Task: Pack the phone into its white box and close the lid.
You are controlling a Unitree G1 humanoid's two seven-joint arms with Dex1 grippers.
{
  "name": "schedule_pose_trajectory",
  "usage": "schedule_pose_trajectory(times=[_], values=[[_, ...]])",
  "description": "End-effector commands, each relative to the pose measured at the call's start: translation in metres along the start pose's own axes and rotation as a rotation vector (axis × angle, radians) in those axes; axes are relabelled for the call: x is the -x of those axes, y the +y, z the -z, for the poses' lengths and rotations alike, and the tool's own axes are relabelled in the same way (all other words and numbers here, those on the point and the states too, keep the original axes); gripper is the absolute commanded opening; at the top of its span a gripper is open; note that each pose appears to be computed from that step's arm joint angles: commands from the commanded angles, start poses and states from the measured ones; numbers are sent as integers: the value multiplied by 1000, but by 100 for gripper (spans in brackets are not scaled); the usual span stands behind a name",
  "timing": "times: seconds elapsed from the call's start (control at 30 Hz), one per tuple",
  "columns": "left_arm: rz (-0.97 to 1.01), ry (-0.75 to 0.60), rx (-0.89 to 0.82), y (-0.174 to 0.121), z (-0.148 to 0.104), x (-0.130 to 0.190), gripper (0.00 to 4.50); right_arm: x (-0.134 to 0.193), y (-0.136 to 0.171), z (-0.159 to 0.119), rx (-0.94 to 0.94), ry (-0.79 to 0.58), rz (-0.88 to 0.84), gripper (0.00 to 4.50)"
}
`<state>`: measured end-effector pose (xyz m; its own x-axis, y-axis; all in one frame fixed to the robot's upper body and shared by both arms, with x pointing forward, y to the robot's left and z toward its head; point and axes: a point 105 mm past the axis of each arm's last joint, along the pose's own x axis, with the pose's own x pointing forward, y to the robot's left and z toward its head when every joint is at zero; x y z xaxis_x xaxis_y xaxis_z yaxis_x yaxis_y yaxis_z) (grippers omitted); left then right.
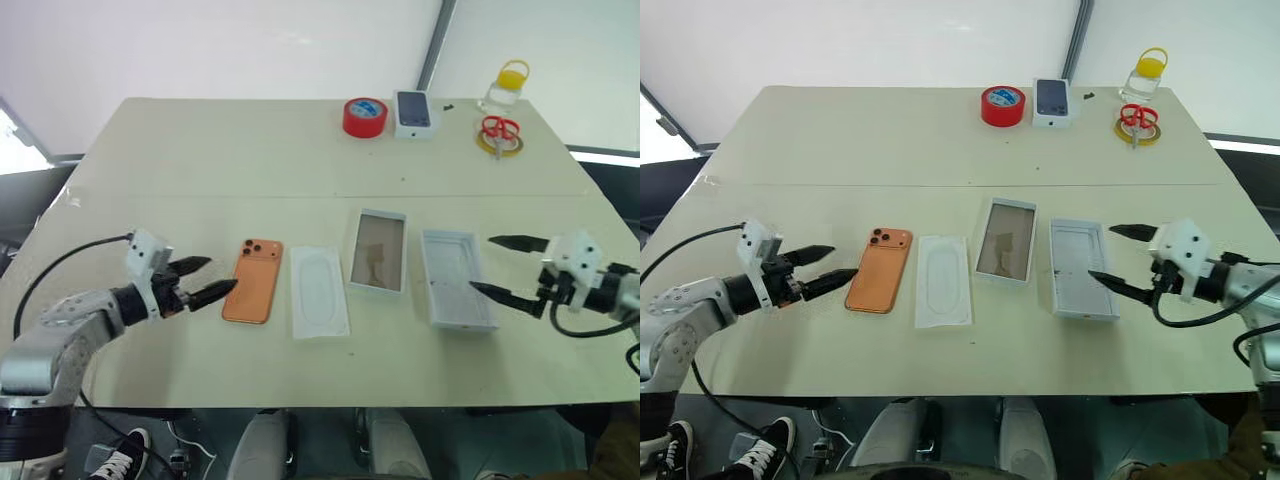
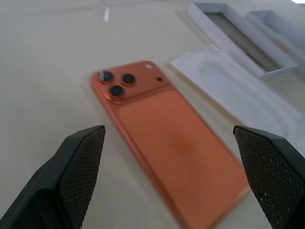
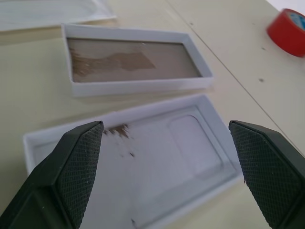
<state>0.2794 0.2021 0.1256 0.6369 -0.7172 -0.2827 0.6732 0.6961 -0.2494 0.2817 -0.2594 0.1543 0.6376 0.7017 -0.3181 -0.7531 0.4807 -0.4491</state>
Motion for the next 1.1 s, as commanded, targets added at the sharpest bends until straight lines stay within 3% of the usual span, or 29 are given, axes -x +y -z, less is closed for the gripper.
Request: schedule_pose_trajectory(times=[0.03,0.27,0.6,0.9,1.0,1.1], values=[[71,20,101,-20,-10,-9,450,-9,4,-19,56,-46,-31,440],[148,102,299,-39,-1,-34,450,-33,41,-32,98,-93,-194,440],[159,199,552,-54,20,-67,450,-33,34,-24,97,-81,-141,440],[80,293,547,-51,24,-87,450,-35,32,-22,110,-86,-103,440],[65,315,553,-50,29,-90,371,-35,31,-22,118,-86,-91,446],[68,318,565,-52,31,-92,227,-35,30,-22,123,-85,-84,446]])
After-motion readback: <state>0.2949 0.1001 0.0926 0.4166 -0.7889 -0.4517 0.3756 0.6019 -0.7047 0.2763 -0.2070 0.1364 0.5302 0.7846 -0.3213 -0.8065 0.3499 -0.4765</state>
